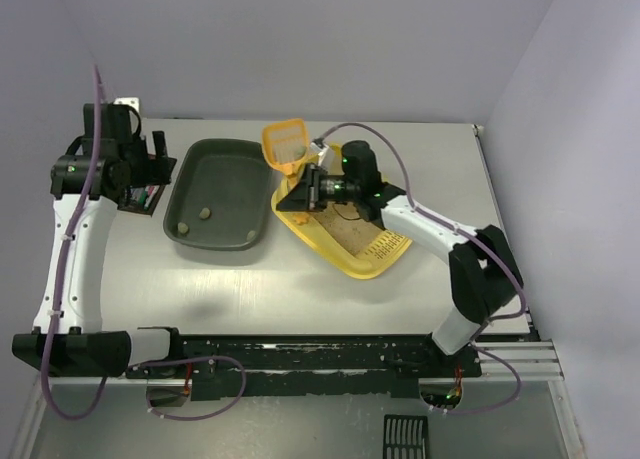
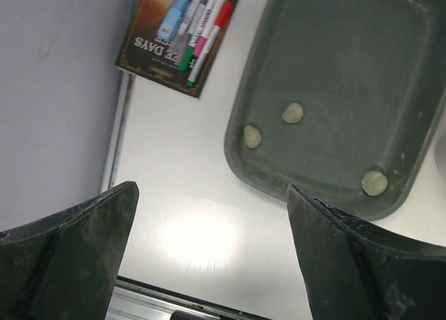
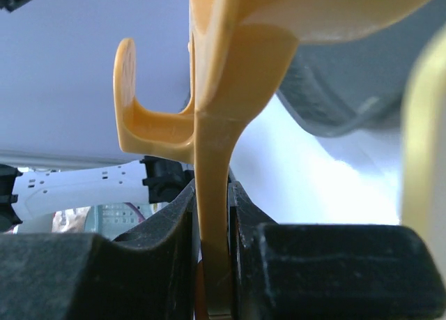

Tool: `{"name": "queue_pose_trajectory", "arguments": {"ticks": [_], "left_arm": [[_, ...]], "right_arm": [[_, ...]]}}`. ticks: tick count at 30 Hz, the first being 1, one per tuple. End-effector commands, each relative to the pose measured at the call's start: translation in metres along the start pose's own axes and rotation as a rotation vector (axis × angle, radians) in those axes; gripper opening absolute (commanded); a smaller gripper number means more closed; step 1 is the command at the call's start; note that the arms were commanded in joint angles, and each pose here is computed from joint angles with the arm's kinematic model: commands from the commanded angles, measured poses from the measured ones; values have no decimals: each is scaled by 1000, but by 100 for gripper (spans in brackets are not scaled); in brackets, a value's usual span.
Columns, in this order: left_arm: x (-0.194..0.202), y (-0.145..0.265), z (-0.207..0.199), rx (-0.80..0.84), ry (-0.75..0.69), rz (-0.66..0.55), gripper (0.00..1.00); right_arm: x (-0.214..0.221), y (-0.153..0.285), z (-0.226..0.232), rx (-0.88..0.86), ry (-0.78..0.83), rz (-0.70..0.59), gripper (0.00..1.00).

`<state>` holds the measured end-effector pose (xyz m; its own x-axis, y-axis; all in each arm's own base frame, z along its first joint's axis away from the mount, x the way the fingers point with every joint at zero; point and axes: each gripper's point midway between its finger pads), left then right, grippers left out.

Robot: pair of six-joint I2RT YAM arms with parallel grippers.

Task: Clean the litter box

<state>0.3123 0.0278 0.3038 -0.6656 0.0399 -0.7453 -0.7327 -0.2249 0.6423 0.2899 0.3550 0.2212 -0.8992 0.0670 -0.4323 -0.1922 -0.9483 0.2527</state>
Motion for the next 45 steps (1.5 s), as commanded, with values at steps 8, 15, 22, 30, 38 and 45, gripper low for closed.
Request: {"name": "queue_pose_trajectory", "arguments": {"ticks": [8,15,22,30,38,45], "left_arm": [[-23,0,51,41,232,11,97],[-8,-10,49,114,270,62,97],[-2,-13,48,151,293,77,97],[2,-16,63,110,332,71,96],[7,-19,70,84,354,70,97],[11,-21,68,98,364,74,98]], "right_arm": [[26,-96,7,82,49,163,0],[41,-120,-63,436,108,256,0],[42,-118,-86,628,227,300,0],[39,-116,-82,761,410,318,0],[47,-103,-91,1014,679,341,0],[49,-97,-93,1042,714,321,0]]}}
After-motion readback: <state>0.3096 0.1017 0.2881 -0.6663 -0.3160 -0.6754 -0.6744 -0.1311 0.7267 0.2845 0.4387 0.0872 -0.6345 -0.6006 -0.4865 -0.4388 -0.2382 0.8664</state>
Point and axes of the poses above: each gripper's point midway between its finger pads, its own y axis back along the fingers, its own z axis along the line the jaws close on, x = y × z, and after that the axes turned 4 degrees about -y, right-handed
